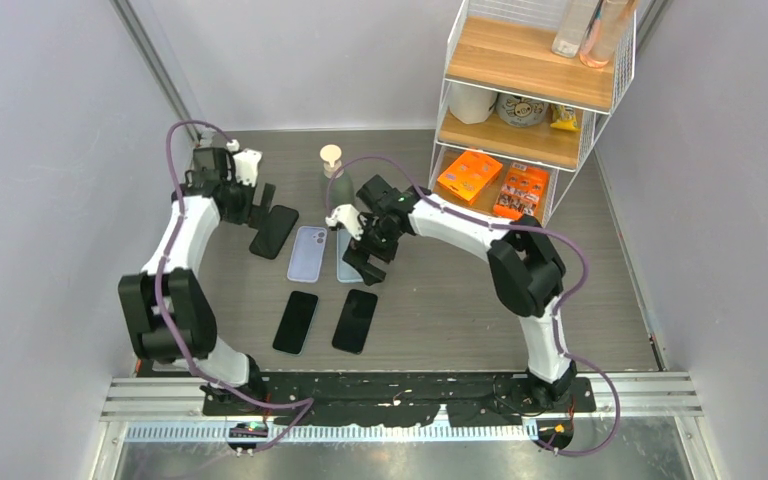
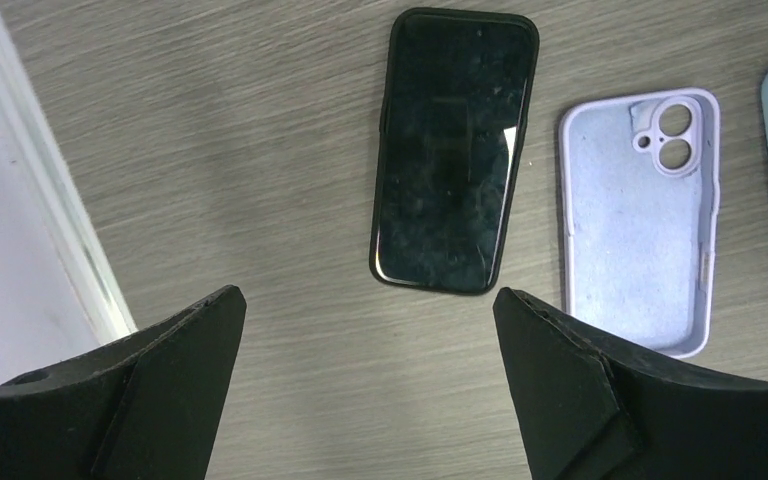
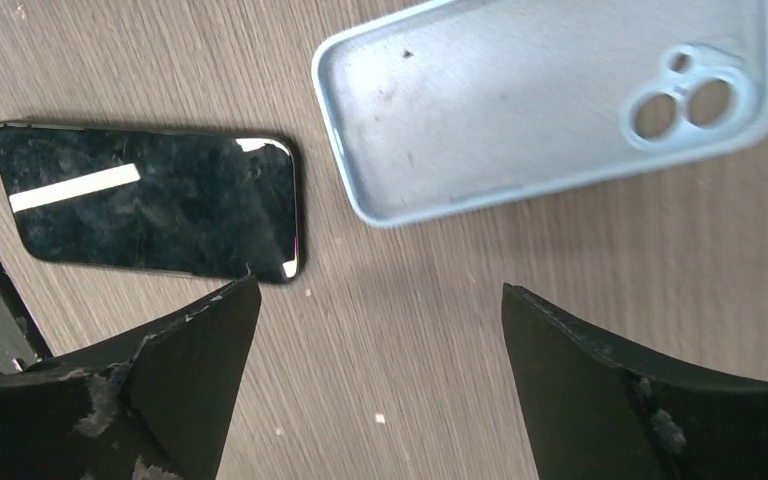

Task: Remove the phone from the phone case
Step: Pick up the phone at the center of the board.

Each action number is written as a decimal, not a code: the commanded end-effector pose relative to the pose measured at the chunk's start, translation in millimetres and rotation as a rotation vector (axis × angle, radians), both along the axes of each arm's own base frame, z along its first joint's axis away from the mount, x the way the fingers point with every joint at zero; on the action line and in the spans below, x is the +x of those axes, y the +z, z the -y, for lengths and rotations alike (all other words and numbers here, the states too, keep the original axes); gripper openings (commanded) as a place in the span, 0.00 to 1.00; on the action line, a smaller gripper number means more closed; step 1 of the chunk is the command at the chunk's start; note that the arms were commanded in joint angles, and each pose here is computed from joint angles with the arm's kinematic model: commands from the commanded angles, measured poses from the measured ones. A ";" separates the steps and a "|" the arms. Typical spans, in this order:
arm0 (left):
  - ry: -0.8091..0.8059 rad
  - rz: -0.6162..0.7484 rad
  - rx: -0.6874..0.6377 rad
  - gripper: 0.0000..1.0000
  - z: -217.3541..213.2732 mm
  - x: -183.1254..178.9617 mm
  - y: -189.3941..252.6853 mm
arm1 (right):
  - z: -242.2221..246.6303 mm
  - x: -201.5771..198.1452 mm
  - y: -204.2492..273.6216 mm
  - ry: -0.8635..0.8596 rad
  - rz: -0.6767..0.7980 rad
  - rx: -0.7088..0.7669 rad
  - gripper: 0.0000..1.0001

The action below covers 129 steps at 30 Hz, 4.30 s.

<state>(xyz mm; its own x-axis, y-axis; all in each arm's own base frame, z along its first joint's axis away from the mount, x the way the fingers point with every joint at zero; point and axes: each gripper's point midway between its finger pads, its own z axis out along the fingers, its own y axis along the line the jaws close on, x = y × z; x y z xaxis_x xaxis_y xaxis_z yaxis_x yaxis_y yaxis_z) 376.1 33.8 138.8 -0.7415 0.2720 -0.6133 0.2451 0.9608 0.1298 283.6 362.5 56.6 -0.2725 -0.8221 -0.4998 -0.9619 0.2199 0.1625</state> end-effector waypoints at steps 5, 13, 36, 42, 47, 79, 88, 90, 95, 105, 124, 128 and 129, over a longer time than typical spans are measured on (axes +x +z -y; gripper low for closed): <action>-0.009 -0.233 -0.110 1.00 11.6 18.3 -28.6 | 39.0 29.7 98.8 -0.172 0.302 0.083 0.96; -0.015 -0.373 -0.091 1.00 22.7 27.0 -52.7 | 71.9 39.2 117.1 -0.331 0.321 0.192 0.95; -0.066 -0.627 0.034 1.00 40.3 31.6 -81.6 | 79.5 32.2 124.6 -0.336 0.183 0.298 0.96; -0.073 -0.649 0.062 1.00 36.8 27.5 -82.6 | 80.6 30.8 124.9 -0.334 0.157 0.316 0.95; -0.084 -0.608 0.054 1.00 38.1 30.3 -81.2 | 79.6 30.4 122.1 -0.333 0.139 0.319 0.95; -0.038 -0.640 0.010 0.99 18.9 24.3 -120.0 | 76.7 31.2 105.1 -0.333 0.084 0.311 0.96; -0.058 -0.677 0.027 0.98 19.8 24.8 -118.5 | 77.5 31.2 106.6 -0.334 0.082 0.317 0.95; -0.065 -0.684 0.037 0.98 21.2 24.9 -118.9 | 77.4 31.2 106.7 -0.334 0.081 0.317 0.95; -0.068 -0.691 0.069 0.99 17.2 28.4 -119.2 | 77.9 31.9 106.1 -0.336 0.081 0.315 0.95; -0.116 -0.670 0.090 0.97 28.0 40.0 -116.2 | 78.5 32.7 102.3 -0.339 0.071 0.311 0.95; -0.171 -0.614 0.079 0.00 30.6 34.4 -108.1 | 79.2 33.7 100.1 -0.343 0.068 0.306 0.95; -0.186 -0.520 0.077 0.00 32.3 37.7 -90.9 | 80.8 36.1 99.9 -0.353 0.078 0.300 0.95; -0.188 -0.502 0.078 0.00 32.5 37.2 -86.7 | 81.2 37.2 100.6 -0.362 0.076 0.302 0.95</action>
